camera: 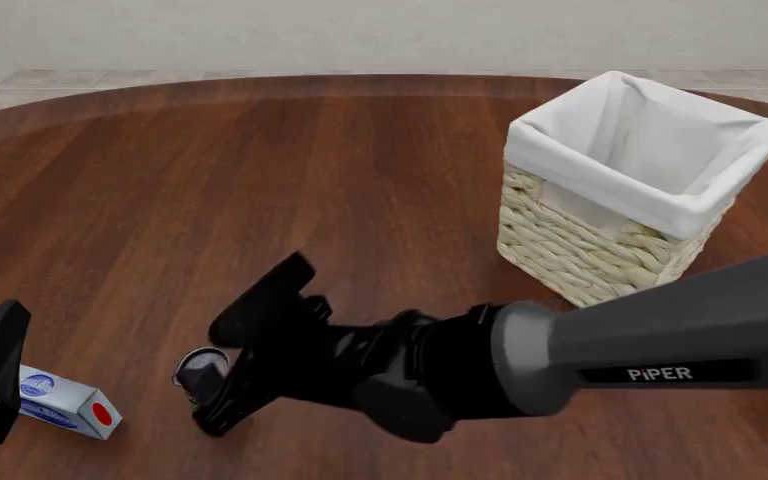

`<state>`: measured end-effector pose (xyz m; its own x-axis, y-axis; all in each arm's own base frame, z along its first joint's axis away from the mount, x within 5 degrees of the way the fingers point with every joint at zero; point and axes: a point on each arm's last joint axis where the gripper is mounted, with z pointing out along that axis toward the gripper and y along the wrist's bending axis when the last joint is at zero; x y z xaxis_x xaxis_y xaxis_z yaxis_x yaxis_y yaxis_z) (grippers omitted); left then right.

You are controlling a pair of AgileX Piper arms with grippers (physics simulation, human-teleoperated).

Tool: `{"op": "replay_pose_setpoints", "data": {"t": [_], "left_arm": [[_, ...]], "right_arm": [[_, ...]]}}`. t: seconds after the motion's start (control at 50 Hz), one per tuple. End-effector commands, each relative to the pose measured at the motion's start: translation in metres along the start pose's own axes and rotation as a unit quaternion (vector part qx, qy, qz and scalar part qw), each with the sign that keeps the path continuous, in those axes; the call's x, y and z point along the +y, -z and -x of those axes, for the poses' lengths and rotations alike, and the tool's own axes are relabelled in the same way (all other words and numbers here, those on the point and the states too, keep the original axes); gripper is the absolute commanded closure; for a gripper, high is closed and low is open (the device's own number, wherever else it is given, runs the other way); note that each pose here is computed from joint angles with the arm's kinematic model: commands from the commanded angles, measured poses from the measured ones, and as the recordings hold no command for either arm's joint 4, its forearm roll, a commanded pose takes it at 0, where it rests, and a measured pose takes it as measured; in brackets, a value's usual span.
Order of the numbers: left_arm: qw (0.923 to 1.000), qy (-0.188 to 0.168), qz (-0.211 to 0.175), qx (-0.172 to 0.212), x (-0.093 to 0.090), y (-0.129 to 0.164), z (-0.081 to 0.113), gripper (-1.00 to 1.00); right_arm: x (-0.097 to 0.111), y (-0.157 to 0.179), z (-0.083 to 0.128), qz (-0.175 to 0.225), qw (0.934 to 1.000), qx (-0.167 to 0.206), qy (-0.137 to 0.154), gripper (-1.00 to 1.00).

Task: Pick up the tomato sauce, and put it in the basket.

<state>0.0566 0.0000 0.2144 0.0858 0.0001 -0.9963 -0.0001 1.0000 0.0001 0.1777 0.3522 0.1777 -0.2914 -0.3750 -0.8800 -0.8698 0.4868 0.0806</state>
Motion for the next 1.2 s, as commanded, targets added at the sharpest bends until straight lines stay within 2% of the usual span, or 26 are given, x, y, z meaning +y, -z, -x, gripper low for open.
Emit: {"op": "replay_pose_setpoints", "data": {"t": [0.02,1.2], "left_arm": [[1.0000,0.000,0.000,0.000,0.000,0.000,0.000,-1.00],[1.0000,0.000,0.000,0.000,0.000,0.000,0.000,-1.00]], "right_arm": [[0.004,-0.011,-0.005,0.004,0.9999,0.009,0.000,-1.00],[0.000,-0.063,-0.036,-0.002,0.9986,0.052,-0.008,-1.00]]}}
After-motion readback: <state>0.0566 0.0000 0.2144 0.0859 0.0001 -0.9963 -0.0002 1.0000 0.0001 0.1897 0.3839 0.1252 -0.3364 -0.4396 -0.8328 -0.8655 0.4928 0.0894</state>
